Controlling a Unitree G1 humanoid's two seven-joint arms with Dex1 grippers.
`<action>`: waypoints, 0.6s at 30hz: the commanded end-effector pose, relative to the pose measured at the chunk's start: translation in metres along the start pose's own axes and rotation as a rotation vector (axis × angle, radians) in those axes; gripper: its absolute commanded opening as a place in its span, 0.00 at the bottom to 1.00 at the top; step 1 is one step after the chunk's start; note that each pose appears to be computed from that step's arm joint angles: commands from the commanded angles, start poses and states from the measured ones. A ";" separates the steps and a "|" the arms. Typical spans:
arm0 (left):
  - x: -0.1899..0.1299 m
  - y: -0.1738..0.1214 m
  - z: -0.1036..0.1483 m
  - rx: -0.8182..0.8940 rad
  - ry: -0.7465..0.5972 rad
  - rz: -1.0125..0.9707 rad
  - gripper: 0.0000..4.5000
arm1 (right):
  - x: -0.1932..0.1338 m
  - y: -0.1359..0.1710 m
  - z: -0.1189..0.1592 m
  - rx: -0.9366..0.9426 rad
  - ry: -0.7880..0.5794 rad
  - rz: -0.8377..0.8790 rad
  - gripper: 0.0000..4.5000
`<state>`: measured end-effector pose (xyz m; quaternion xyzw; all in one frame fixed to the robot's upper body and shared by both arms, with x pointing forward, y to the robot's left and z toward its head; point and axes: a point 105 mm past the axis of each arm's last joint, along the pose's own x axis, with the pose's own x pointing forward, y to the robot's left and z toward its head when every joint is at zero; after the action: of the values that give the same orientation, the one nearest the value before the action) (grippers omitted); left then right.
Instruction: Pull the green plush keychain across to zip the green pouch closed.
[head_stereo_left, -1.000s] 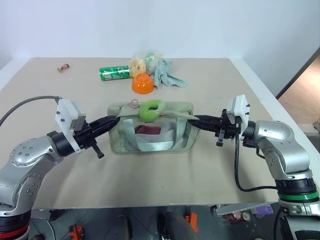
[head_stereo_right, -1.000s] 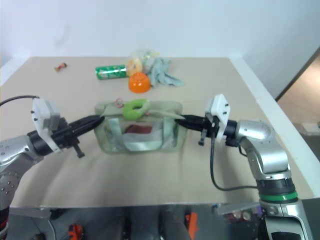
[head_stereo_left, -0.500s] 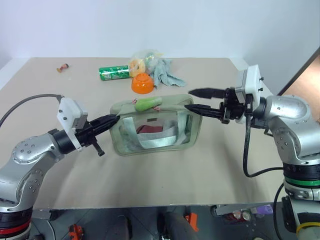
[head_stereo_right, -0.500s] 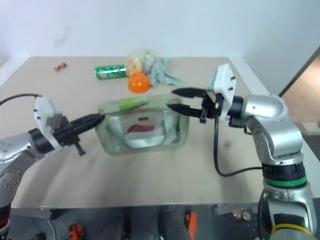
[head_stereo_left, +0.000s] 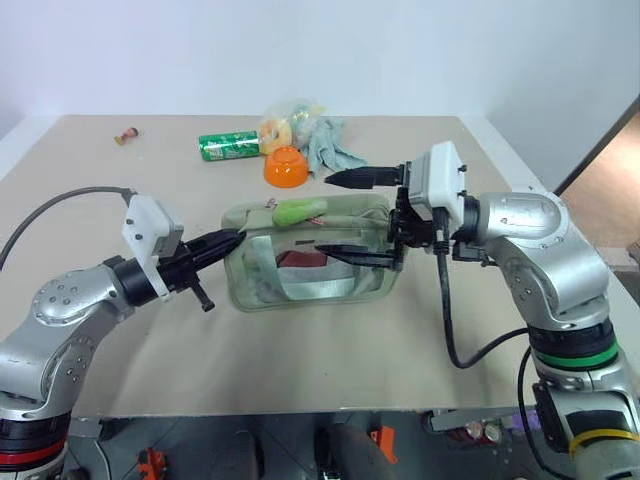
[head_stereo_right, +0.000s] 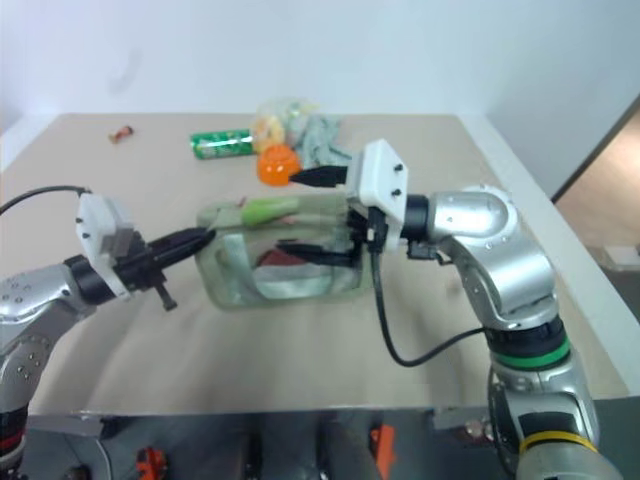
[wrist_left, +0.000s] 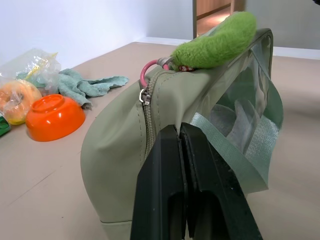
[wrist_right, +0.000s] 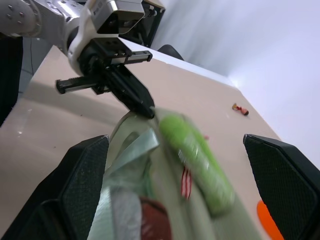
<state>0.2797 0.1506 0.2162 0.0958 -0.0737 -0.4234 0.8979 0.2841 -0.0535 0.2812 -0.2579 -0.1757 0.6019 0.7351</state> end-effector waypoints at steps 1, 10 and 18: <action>0.003 -0.006 0.006 0.019 -0.022 -0.015 0.00 | 0.009 -0.012 0.009 -0.045 -0.020 -0.034 0.99; 0.006 -0.009 0.006 0.016 -0.032 -0.011 0.00 | 0.027 -0.015 -0.007 -0.042 -0.005 -0.010 0.99; 0.006 -0.009 0.005 0.018 -0.030 0.000 0.00 | 0.033 -0.012 -0.012 -0.025 -0.010 0.014 0.81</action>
<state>0.2799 0.1452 0.2155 0.0891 -0.0804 -0.4165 0.9012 0.3117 -0.0270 0.2630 -0.2561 -0.1573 0.6086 0.7344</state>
